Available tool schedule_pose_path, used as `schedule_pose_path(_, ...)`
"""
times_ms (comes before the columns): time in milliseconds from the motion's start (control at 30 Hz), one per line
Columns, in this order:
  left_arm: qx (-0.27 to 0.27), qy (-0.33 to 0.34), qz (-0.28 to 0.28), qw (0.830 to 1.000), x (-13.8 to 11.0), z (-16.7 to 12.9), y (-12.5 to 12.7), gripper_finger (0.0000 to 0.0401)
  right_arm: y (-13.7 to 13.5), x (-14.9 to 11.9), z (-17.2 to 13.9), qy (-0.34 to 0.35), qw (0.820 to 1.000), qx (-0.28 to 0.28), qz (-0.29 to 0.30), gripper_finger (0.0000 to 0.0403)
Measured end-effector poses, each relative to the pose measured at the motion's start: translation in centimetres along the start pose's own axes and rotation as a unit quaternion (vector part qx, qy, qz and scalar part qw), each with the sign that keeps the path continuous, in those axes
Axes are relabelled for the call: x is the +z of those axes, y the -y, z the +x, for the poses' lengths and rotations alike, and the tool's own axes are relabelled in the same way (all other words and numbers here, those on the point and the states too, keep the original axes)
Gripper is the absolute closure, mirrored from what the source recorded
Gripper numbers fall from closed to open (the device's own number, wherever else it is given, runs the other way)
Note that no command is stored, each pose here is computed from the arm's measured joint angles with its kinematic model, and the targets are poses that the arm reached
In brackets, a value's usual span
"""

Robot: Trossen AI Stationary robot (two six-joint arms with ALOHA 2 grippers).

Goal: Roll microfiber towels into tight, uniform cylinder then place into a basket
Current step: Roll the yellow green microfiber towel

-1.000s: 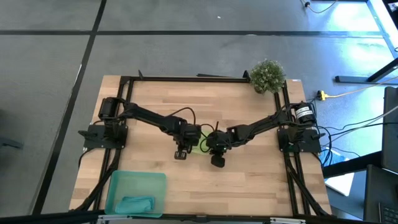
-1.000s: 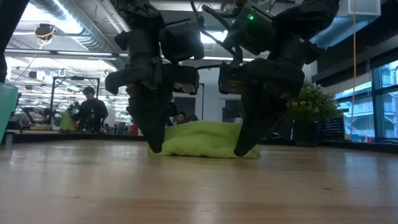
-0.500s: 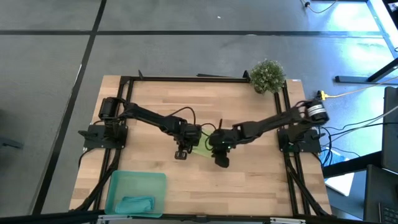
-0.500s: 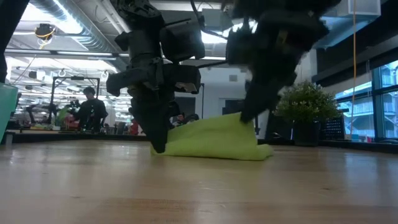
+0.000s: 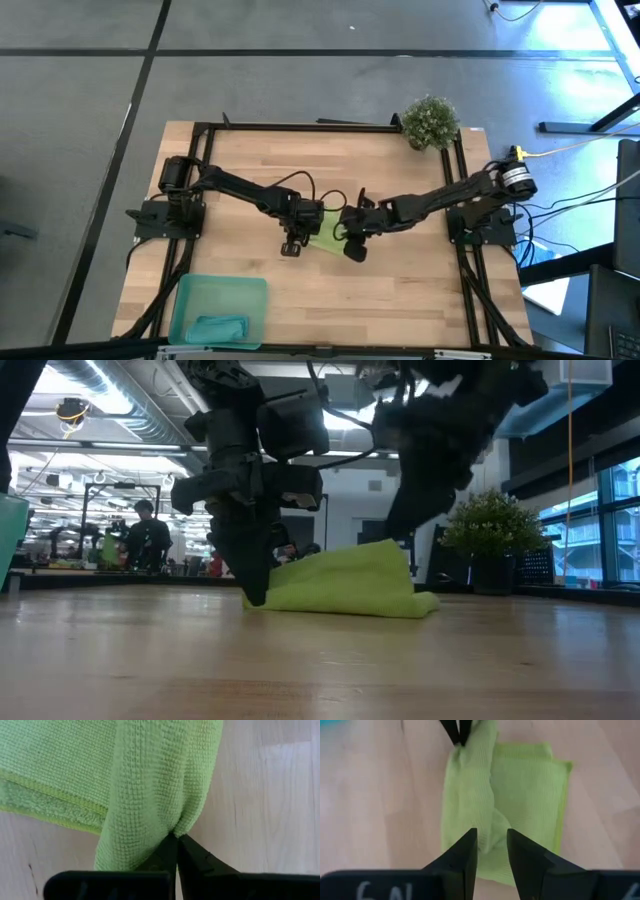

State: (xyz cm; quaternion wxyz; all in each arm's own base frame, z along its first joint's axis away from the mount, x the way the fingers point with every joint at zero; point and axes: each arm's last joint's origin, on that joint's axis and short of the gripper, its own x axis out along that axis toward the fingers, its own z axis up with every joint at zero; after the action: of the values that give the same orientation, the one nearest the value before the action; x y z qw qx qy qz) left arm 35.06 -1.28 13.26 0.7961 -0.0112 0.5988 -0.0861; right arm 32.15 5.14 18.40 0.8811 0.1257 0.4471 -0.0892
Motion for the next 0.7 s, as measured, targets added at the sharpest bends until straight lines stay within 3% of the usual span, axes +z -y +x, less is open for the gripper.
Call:
schedule_pose_path(500,0.001,0.003,0.012,1.000,0.1,0.0,0.0,0.0401,0.7,-0.6,1.9,-0.033,0.999,-0.011,-0.020,0.0295)
schedule_pose_path(700,0.004,0.007,0.041,0.999,0.2,0.0,0.1,0.0401,0.9,-1.3,3.1,-0.091,0.994,0.059,-0.010,0.0295)
